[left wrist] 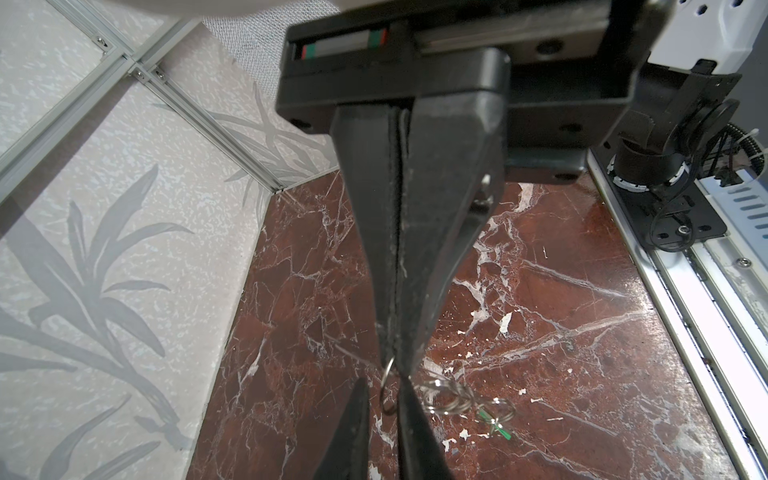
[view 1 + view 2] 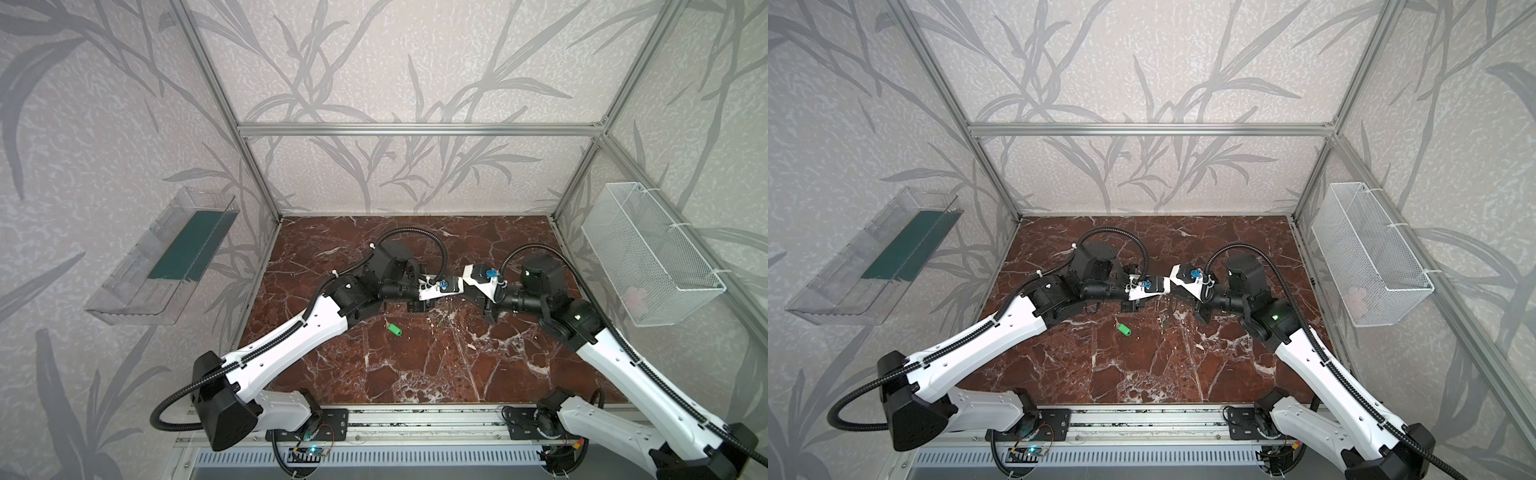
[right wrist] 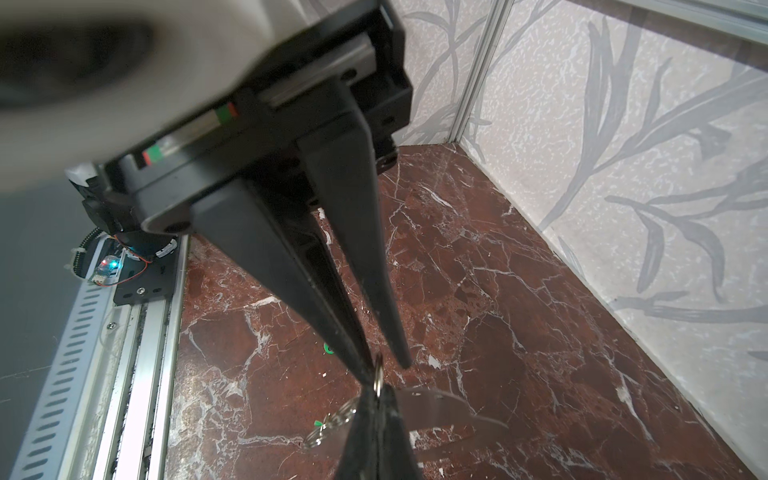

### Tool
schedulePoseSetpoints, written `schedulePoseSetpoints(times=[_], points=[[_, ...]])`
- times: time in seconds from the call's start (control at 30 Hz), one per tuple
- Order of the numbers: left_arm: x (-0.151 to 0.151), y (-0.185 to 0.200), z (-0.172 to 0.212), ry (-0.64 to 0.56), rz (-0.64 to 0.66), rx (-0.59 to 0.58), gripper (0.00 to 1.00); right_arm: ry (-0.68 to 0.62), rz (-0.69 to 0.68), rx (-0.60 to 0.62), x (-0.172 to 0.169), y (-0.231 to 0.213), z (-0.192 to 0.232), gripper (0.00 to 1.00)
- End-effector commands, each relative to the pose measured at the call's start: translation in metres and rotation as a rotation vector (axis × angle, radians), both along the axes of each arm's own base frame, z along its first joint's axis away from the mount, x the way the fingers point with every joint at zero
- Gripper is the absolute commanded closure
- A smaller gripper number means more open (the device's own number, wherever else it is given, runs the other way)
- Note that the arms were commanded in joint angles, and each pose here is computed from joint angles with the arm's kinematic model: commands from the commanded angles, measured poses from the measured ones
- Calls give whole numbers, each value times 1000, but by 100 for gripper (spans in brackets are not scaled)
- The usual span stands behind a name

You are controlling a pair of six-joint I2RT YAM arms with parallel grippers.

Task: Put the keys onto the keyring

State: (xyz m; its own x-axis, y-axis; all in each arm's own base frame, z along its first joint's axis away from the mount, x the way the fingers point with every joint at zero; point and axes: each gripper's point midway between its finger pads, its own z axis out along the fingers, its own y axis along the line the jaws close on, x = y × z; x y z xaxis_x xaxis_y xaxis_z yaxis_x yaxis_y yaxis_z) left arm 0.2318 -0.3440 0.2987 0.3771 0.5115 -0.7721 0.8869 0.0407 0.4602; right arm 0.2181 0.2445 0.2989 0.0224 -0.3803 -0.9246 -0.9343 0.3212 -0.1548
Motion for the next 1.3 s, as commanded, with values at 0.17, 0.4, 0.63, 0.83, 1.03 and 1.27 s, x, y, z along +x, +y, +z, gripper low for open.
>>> schedulePoseSetpoints(times=[0.17, 0.4, 0.63, 0.83, 1.03, 1.27], points=[[2, -12, 12, -2, -24, -32, 100, -97, 42, 70, -8, 5, 22, 100], [-2, -11, 25, 43, -36, -104, 100, -188, -67, 82, 3, -10, 19, 79], [-10, -6, 47, 113, -115, -285, 100, -256, -103, 216, -3, -29, 34, 81], [-13, -6, 52, 132, -158, -343, 100, -273, -91, 236, -6, -31, 36, 83], [-17, -8, 55, 142, -191, -388, 100, -257, -48, 254, -2, -21, 38, 84], [-20, -5, 58, 132, -199, -400, 100, -267, -48, 260, 1, -20, 39, 84]])
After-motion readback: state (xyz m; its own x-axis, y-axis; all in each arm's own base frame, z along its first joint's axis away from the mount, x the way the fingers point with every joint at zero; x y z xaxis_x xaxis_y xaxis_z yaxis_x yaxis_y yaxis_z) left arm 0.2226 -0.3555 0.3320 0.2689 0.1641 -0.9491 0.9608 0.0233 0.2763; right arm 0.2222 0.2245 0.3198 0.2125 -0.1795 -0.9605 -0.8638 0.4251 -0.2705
